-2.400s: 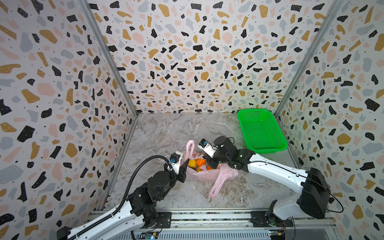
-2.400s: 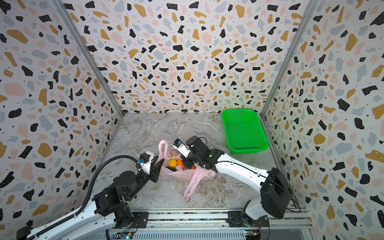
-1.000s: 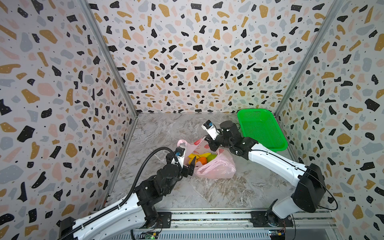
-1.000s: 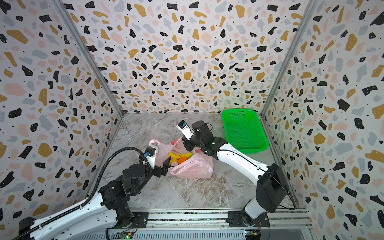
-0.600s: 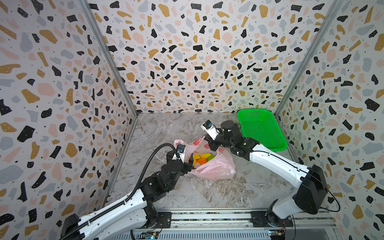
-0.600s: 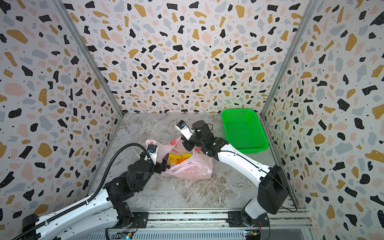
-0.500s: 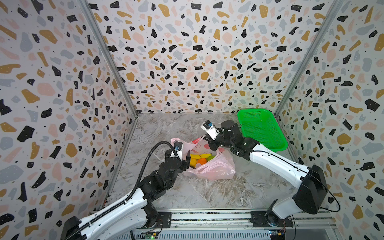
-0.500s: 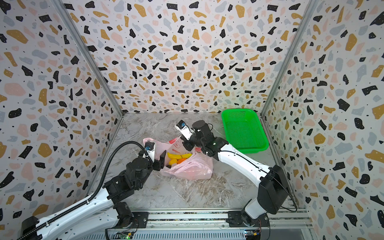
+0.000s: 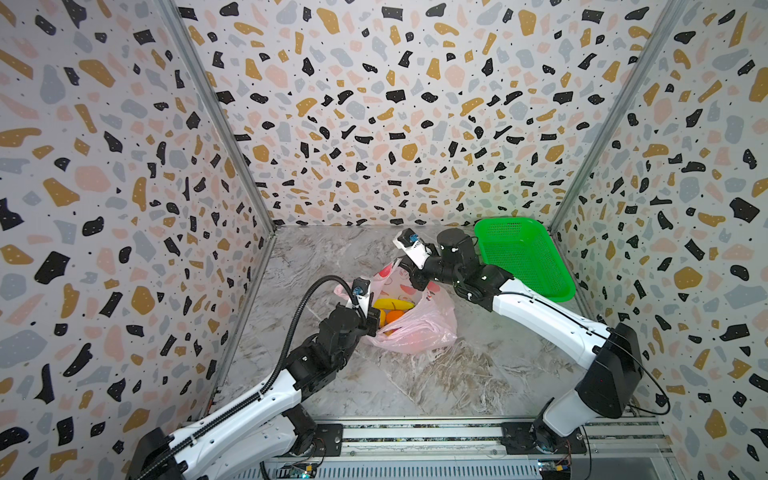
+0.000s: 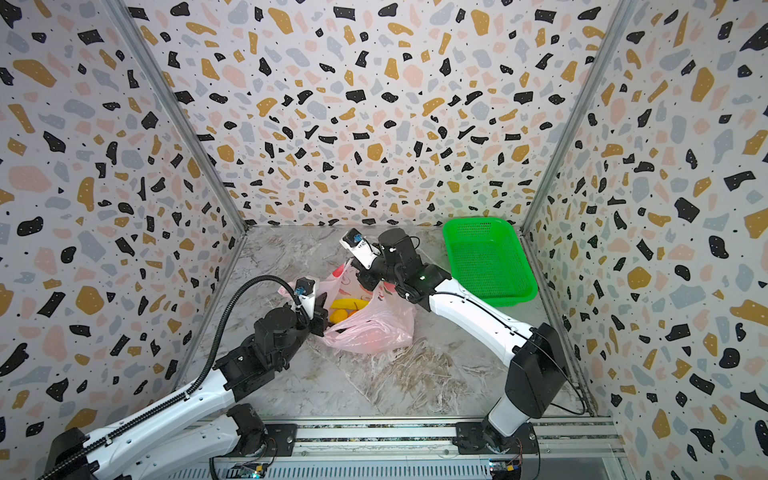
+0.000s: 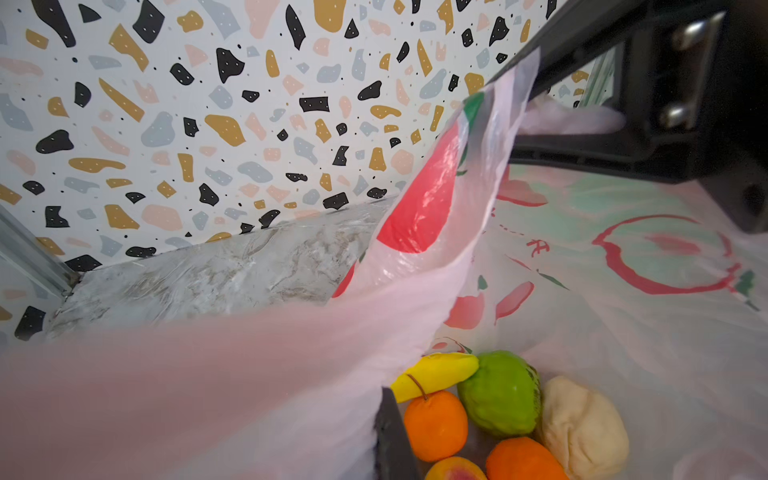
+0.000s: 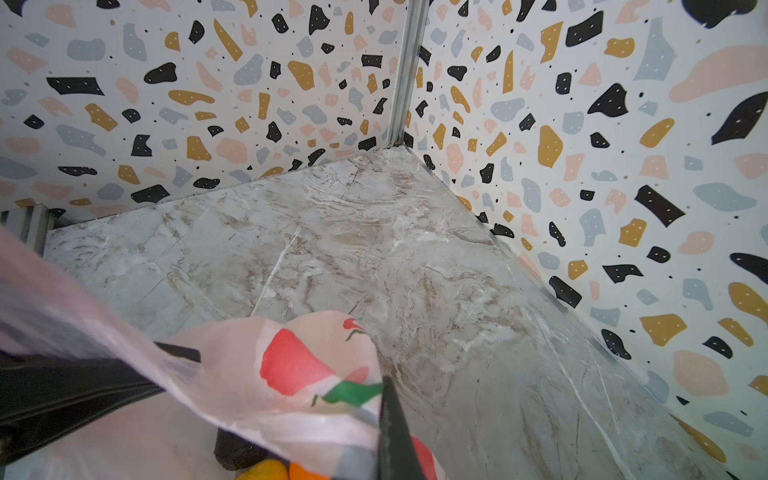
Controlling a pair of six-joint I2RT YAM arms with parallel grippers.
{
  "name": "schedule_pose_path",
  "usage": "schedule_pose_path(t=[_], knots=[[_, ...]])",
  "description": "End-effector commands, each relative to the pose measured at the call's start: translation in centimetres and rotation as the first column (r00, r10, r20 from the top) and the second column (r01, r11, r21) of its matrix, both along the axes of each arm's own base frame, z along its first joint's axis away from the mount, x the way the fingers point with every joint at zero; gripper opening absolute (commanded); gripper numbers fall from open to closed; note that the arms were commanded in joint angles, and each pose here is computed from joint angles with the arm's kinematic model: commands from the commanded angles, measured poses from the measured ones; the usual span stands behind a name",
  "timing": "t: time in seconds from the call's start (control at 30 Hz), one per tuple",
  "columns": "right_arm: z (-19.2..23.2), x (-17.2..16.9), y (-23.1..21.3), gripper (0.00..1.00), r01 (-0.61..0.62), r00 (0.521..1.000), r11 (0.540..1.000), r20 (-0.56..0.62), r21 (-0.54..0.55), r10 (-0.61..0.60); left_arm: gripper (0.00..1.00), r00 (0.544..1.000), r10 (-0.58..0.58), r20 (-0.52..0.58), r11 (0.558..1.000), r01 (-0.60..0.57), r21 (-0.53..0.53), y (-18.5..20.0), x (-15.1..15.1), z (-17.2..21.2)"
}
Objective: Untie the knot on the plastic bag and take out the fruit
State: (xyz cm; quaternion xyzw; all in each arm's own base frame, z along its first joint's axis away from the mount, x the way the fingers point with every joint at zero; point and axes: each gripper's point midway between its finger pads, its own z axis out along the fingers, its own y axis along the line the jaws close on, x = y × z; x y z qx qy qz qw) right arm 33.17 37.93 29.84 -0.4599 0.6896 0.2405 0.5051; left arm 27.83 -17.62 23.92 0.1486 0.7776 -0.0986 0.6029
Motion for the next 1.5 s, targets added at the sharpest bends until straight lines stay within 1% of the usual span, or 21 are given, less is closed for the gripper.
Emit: schedule_pose_path(t=[0.0,0.03,0.2,0.3,0.37,0.5,0.6,0.67,0.73,0.83,0.9,0.97,1.03,1.17,1.2,1.27,1.3,1.37,1.4,1.47], knots=[[0.9,-0.5,-0.1,0.1,-0.011,1.0,1.0,0.003,0.0,0.011,0.0,1.0,-0.015,0.016,0.999,0.016,-0.052,-0.2,-0.2,0.5],[0.6,-0.5,-0.3,0.2,-0.004,1.0,1.0,-0.006,-0.009,0.004,0.0,1.0,-0.017,0.016,0.998,0.018,-0.057,-0.2,-0.3,0.5],[0.3,-1.4,-1.7,0.52,0.015,0.999,0.999,-0.05,-0.05,-0.018,0.0,1.0,0.016,0.013,0.998,-0.015,-0.066,0.9,-0.7,1.0],[0.5,-2.6,-2.6,0.64,0.015,0.996,0.998,-0.087,-0.057,-0.02,0.0,0.999,0.052,0.017,0.997,-0.051,-0.057,1.9,-0.9,1.5],[1.1,-3.5,-3.1,0.68,0.012,0.993,0.999,-0.119,-0.052,-0.018,0.0,0.998,0.063,0.024,0.996,-0.062,-0.056,2.3,-1.0,1.8],[2.6,-6.2,-3.3,0.7,-0.005,0.985,1.0,-0.174,-0.03,0.0,0.0,0.997,0.074,0.018,0.996,-0.073,-0.058,2.5,-1.0,1.9],[2.8,-8.5,-2.7,0.7,-0.03,0.965,1.0,-0.259,-0.003,0.028,0.0,0.998,0.066,0.006,0.995,-0.065,-0.073,2.3,-1.1,1.8],[2.0,-9.9,-1.7,0.67,-0.053,0.934,0.998,-0.353,0.03,0.06,0.0,0.999,0.051,0.0,0.995,-0.051,-0.088,2.0,-1.2,1.7],[0.9,-11.3,-0.4,0.65,-0.078,0.89,0.995,-0.446,0.065,0.099,0.0,0.999,0.05,0.003,0.994,-0.05,-0.101,2.0,-1.3,1.9],[-0.9,-12.3,1.3,0.61,-0.084,0.851,0.994,-0.515,0.072,0.109,0.0,0.998,0.055,0.017,0.991,-0.053,-0.123,2.3,-1.4,2.5],[-2.3,-12.1,2.0,0.57,-0.054,0.834,0.996,-0.546,0.068,0.082,0.0,0.998,0.059,0.026,0.99,-0.055,-0.131,2.4,-1.5,2.8],[-3.6,-11.3,2.1,0.5,0.003,0.819,0.998,-0.573,0.068,0.036,0.0,0.998,0.058,0.029,0.989,-0.054,-0.136,2.5,-1.7,2.9],[-5.0,-10.3,2.2,0.5,0.067,0.812,0.997,-0.583,0.046,-0.028,0.0,0.998,0.049,0.032,0.989,-0.044,-0.143,2.5,-1.8,3.0],[-8.5,-7.4,1.3,0.51,0.214,0.807,0.975,-0.552,-0.057,-0.209,0.0,0.999,0.036,0.035,0.985,-0.029,-0.171,2.4,-2.1,2.9],[-9.3,-7.0,1.0,0.51,0.227,0.806,0.969,-0.54,-0.099,-0.244,0.0,0.999,0.035,0.033,0.984,-0.029,-0.173,2.4,-2.1,2.8],[-11.5,-7.2,-0.2,0.55,0.22,0.789,0.95,-0.531,-0.223,-0.308,0.0,0.999,0.036,0.025,0.985,-0.031,-0.17,2.4,-2.1,2.5],[-12.5,-7.7,-1.1,0.6,0.215,0.781,0.935,-0.525,-0.282,-0.338,0.0,0.999,0.036,0.021,0.985,-0.032,-0.168,2.4,-2.1,2.4],[-14.2,-8.7,-3.3,0.75,0.22,0.774,0.901,-0.496,-0.373,-0.394,0.0,0.999,0.034,0.017,0.985,-0.03,-0.171,2.4,-2.2,2.2],[-14.9,-9.4,-4.5,0.82,0.217,0.776,0.887,-0.479,-0.408,-0.41,0.0,0.999,0.031,0.015,0.984,-0.028,-0.175,2.4,-2.3,2.1],[-15.8,-10.0,-6.7,0.88,0.234,0.768,0.861,-0.457,-0.451,-0.448,0.0,1.0,0.018,0.004,0.984,-0.017,-0.177,2.2,-2.4,1.6]])
